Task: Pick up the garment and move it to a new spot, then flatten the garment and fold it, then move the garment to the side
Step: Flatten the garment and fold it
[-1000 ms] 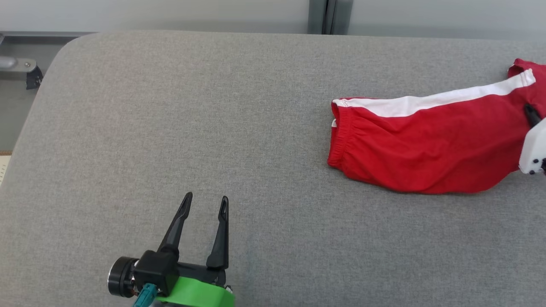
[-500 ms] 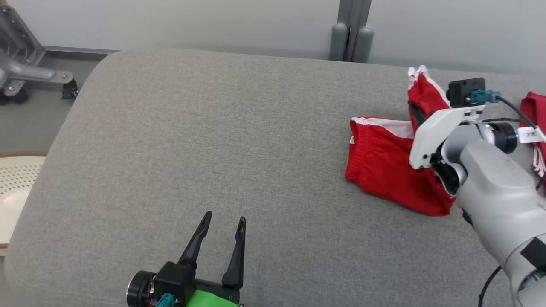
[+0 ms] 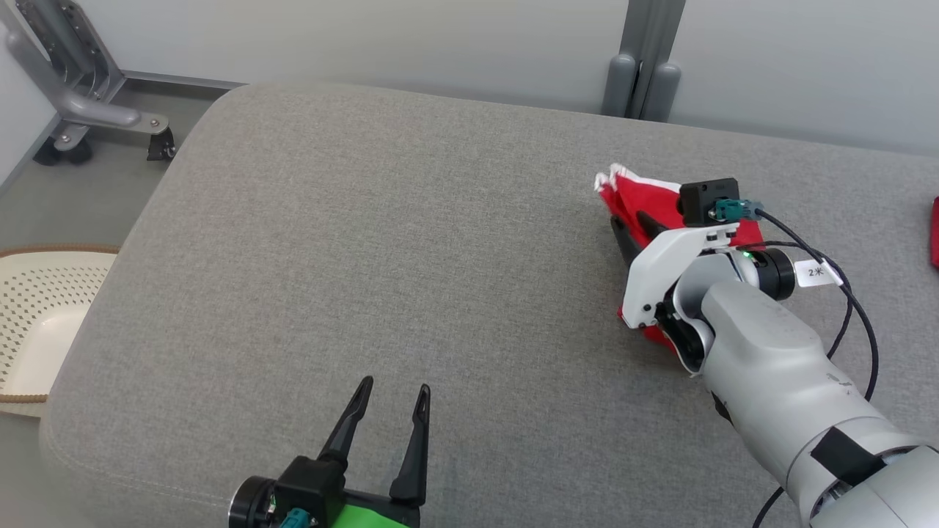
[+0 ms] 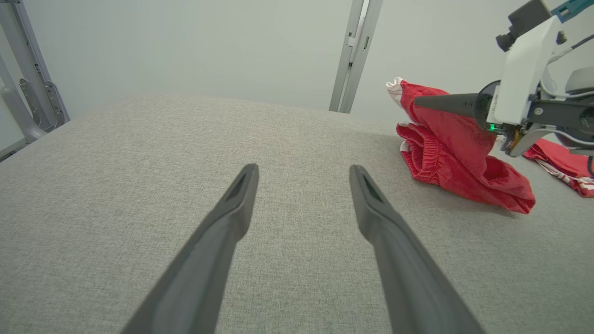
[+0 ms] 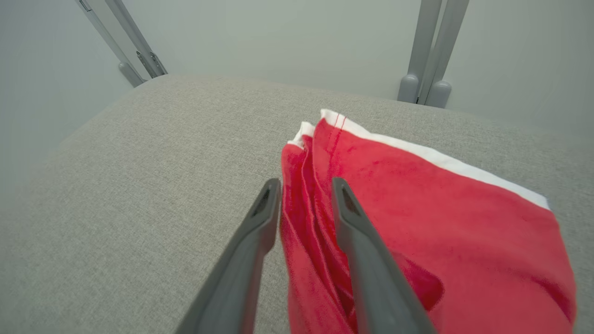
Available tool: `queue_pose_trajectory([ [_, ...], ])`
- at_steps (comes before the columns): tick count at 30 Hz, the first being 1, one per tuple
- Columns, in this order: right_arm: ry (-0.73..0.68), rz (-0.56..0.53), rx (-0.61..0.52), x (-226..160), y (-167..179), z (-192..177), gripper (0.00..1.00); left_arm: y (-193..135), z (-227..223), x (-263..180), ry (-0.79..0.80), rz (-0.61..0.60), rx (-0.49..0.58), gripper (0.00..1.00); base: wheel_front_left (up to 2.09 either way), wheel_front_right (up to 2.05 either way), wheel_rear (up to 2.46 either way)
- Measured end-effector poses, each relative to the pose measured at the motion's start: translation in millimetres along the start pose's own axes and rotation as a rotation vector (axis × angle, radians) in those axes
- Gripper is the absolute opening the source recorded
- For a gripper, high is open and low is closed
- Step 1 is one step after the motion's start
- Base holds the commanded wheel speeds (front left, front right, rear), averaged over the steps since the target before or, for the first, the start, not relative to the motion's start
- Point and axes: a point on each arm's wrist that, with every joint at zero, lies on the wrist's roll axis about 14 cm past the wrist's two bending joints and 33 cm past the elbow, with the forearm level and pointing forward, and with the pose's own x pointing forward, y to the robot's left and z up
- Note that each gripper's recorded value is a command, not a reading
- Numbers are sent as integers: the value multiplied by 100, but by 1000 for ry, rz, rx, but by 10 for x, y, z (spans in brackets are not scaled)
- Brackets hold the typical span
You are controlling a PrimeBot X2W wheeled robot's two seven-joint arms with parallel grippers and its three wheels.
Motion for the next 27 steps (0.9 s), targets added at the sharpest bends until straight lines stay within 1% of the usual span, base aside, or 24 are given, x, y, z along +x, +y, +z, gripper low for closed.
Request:
queue_pose_trajectory([
  [3, -47, -10, -3, 1, -50, 113, 100, 0, 8, 11, -3, 2, -1, 100, 0, 0, 0],
  [5, -84, -31, -14, -19, -159, 220, 100, -7, 22, 22, -7, 0, -3, 100, 0, 0, 0],
  [9, -117, -111, -52, -141, -574, 338, 100, -41, 46, 57, -14, -9, -5, 100, 0, 0, 0],
  [12, -136, -177, -27, -262, -870, 358, 100, -84, 46, 83, -14, -24, -8, 100, 0, 0, 0],
  [13, -139, -195, 9, -299, -932, 319, 79, -97, 43, 92, -13, -29, -10, 100, 0, 0, 0],
  [14, -137, -204, 56, -327, -956, 247, 0, -107, 41, 100, -12, -32, -12, 100, 0, 0, 0],
  [17, -86, -187, 163, -348, -899, 26, 0, -131, 28, 119, -8, -40, -16, 100, 0, 0, 0],
  [20, -26, -141, 213, -356, -803, -141, 0, -141, 11, 128, -2, -43, -17, 100, 0, 0, 0],
  [23, 39, -106, 220, -391, -739, -343, 0, -119, 6, 133, 1, -37, -17, 100, 0, 0, 0],
  [27, 94, -12, 229, -360, -418, -515, 0, -86, 6, 140, 2, -31, -17, 100, 0, 0, 0],
])
